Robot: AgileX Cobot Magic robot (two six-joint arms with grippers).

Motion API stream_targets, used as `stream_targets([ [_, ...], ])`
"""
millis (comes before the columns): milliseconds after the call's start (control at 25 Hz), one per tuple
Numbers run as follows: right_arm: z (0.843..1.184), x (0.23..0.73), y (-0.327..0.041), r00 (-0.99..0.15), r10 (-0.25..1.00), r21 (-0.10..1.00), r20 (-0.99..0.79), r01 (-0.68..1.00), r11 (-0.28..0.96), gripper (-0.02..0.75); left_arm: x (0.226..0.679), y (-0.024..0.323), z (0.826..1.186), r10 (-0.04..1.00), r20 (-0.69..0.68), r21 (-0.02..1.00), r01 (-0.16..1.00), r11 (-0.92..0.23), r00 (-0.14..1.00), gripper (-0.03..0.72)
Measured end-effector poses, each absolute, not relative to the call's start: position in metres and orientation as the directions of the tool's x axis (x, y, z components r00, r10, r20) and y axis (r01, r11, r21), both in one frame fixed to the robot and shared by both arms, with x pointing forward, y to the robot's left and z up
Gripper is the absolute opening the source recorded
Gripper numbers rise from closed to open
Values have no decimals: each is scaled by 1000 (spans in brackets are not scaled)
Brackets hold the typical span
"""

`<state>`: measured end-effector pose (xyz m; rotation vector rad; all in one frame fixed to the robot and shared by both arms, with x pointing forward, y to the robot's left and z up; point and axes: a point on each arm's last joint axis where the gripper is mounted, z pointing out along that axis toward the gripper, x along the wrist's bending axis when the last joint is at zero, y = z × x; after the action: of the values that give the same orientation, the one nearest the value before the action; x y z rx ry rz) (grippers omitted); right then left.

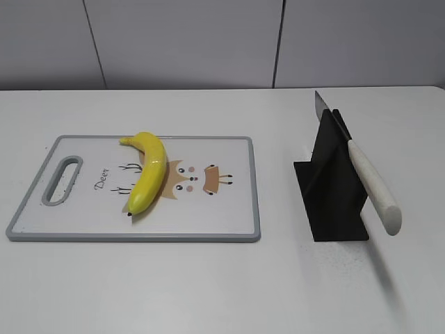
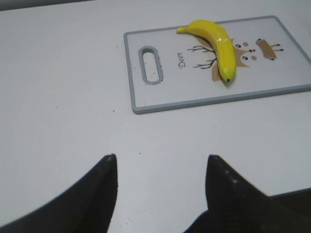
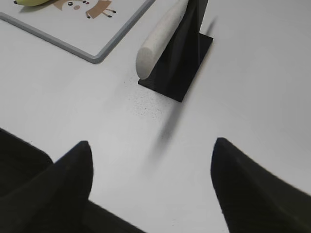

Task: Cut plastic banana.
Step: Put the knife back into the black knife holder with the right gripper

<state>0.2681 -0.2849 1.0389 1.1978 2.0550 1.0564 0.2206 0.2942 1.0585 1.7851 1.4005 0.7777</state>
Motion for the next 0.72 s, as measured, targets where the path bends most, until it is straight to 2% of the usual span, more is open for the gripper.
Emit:
stream_targets([
  [440,1037,265,-286,-475,878,836,-62,456,306,589,233,294,1057,976,42,888,439,-135,215,562],
  [720,1037,264,-286,-475,878,836,-62,456,306,589,236,294,1054,976,43,891,433,-134,214,562],
])
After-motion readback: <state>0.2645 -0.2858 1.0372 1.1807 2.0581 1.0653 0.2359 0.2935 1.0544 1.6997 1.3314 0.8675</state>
